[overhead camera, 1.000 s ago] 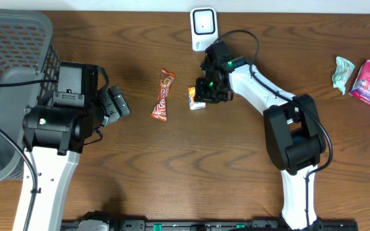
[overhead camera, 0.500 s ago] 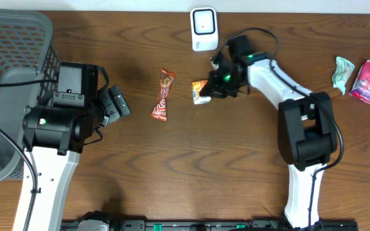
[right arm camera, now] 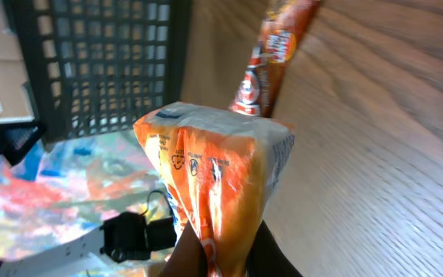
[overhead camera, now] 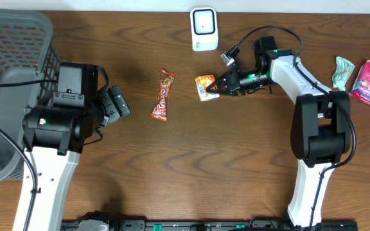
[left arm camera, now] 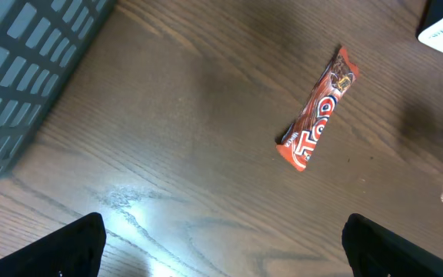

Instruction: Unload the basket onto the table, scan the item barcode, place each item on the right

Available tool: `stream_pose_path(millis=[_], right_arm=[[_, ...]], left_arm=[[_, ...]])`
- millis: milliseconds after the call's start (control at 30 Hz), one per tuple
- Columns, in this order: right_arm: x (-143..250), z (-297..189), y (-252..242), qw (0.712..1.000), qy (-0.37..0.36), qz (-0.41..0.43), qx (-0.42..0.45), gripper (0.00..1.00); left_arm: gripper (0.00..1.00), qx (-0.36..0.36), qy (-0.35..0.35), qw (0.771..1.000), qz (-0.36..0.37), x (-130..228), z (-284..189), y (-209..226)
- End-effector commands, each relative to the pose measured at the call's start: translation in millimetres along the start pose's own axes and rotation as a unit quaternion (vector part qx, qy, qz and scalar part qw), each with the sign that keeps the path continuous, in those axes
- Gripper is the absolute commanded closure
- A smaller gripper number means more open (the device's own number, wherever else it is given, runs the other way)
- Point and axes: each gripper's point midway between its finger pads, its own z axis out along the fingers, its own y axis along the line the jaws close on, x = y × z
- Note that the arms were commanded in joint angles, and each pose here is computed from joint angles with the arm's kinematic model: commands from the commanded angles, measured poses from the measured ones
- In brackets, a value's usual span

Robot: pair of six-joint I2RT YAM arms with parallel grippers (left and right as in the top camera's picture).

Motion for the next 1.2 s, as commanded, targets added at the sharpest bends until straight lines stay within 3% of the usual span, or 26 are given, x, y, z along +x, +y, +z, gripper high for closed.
stream_pose_path(millis=[0,400,767,900,1000,1167], right_arm=[[-0.3,-4.2,15.4,0.998,-0.009,-0.033,-0.044,0.99],[1.5,-2.4,0.5,0.999,-0.002,-0.033,0.001,0.99],[0.1,-4.6,-56.4,0.976,-0.006,0.079,0.201,0.99],[-8.4,-19.0,-72.1,0.944,-0.041,0.103,0.31,0.99],[-23.1,-38.6,-75.7,0.902,-0.089,0.096,0.412,0.99],[-78.6,-57.7,-55.8,0.831,-0.203,-0.012,0.518,0.99]], left_arm=[[0.02,-0.002,-0.011,1.0,-0.005,-4.6,-4.4,1.7],[0.02,-0.002,-0.011,1.0,-0.005,-4.6,-4.4,1.7],[0.02,-0.002,-0.011,1.0,-0.005,-4.5,-4.4,1.7],[0.02,-0.002,-0.011,1.0,-0.005,-4.6,-4.4,1.7],[0.02,-0.002,-0.011,1.0,-0.005,-4.6,-4.4,1.7],[0.02,-0.002,-0.011,1.0,-0.005,-4.6,-4.4,1.7]])
